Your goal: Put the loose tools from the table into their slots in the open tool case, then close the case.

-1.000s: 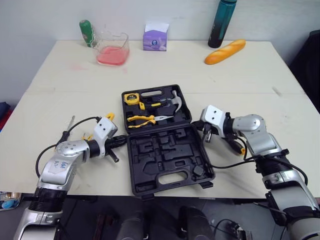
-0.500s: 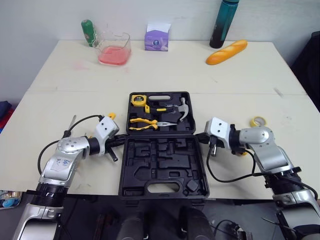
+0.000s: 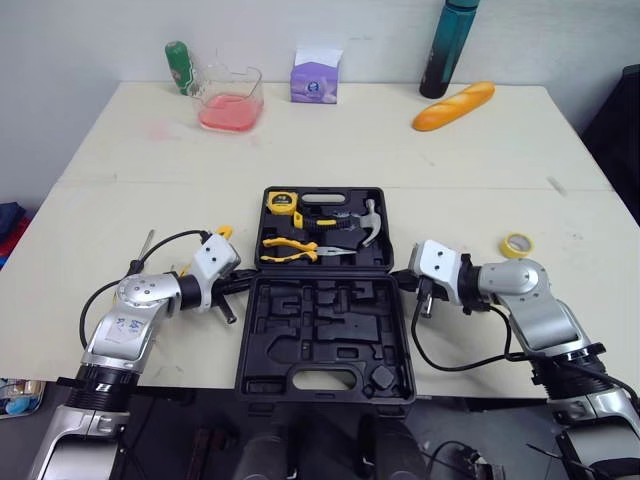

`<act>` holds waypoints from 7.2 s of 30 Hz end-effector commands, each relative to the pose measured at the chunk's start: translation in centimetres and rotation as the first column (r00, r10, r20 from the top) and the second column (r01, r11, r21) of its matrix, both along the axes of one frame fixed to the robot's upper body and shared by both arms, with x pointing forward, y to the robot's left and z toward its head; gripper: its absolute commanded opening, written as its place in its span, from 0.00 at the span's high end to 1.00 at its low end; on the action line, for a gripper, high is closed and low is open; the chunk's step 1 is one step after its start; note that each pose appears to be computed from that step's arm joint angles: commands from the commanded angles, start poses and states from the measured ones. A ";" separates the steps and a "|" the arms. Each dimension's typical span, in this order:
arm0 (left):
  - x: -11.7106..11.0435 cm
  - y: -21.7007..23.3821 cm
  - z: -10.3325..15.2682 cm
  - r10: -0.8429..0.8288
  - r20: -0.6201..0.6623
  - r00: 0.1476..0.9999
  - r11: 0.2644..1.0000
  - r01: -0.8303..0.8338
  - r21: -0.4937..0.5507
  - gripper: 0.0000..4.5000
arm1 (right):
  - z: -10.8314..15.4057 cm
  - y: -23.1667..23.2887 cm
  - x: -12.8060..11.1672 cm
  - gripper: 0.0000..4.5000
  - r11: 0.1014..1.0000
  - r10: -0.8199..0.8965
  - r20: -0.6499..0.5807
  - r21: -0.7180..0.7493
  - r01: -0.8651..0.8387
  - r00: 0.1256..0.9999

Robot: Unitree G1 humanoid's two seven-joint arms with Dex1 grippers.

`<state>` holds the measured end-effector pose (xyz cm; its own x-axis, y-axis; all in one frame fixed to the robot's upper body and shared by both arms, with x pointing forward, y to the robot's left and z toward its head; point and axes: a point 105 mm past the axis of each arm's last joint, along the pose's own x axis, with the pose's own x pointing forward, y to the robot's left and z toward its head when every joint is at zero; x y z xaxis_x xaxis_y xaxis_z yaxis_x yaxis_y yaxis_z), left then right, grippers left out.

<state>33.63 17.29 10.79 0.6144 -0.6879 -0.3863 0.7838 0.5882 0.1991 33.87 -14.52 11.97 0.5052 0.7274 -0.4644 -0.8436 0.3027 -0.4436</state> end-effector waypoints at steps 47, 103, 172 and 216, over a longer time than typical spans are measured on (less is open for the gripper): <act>-16.0 31.9 8.2 0.794 0.282 0.539 0.584 -0.805 -0.106 0.01 | 10.4 -30.5 -8.8 0.00 0.715 -0.686 0.333 0.148 0.683 0.646; -5.0 16.6 4.7 0.766 -0.282 0.578 0.622 -0.778 0.092 0.01 | 10.6 -3.3 -8.0 0.00 0.782 0.269 0.319 0.478 -0.399 0.909; -2.1 -5.3 9.0 -0.417 -0.224 0.881 0.675 0.466 0.572 0.78 | 7.3 -6.0 -10.2 0.00 0.863 0.180 0.175 0.444 -0.241 0.968; -2.1 -9.3 9.8 -0.527 -0.215 0.822 0.656 0.555 0.512 0.05 | 7.8 -4.4 -11.4 0.00 0.862 0.146 0.171 0.462 -0.210 0.974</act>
